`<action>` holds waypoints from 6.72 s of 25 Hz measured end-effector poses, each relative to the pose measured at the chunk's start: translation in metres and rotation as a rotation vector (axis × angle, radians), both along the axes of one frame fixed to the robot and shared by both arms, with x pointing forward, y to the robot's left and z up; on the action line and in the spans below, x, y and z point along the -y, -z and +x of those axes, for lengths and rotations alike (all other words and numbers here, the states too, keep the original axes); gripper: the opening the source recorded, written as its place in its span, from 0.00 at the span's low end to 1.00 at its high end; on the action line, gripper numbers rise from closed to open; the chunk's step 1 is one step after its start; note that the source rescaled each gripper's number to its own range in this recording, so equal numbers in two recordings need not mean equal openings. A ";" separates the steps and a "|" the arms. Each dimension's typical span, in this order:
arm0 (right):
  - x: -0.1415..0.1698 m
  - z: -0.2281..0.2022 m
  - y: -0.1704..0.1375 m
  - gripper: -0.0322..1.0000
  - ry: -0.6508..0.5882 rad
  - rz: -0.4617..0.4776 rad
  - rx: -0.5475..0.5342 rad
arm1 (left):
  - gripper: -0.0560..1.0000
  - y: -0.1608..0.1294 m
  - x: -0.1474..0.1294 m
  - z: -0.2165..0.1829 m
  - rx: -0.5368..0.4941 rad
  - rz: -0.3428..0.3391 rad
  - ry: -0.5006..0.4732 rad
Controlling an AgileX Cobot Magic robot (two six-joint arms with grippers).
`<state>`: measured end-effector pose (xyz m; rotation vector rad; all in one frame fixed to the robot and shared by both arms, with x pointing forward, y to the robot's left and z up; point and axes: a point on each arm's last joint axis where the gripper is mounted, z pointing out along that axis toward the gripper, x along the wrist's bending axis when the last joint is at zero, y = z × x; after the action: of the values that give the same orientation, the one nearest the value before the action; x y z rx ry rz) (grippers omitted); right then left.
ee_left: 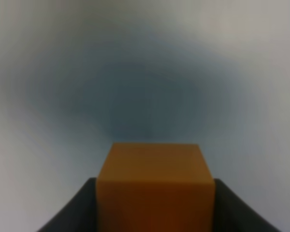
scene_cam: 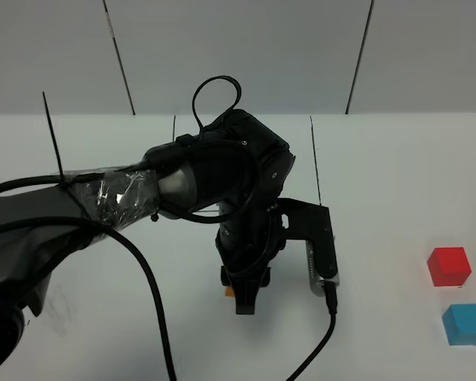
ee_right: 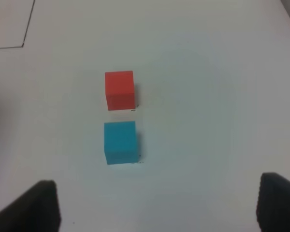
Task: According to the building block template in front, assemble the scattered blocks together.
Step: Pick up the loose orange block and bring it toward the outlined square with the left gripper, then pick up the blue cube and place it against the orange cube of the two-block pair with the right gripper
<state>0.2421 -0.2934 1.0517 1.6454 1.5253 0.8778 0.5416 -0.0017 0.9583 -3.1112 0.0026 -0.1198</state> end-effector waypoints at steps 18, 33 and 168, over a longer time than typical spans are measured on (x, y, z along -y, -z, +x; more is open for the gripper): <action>0.000 0.000 0.000 0.87 -0.001 0.001 0.000 | 0.05 0.018 0.017 0.006 0.021 -0.142 -0.016; 0.000 0.000 0.000 0.87 -0.001 0.002 0.000 | 0.05 0.040 0.021 0.009 0.005 -0.132 -0.017; 0.000 0.000 0.000 0.87 -0.001 0.002 0.000 | 1.00 -0.235 -0.100 -0.009 0.450 -0.524 -1.089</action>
<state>0.2421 -0.2932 1.0517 1.6459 1.5259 0.8804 0.5324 0.0984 1.1937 -2.9029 -1.8968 -0.8538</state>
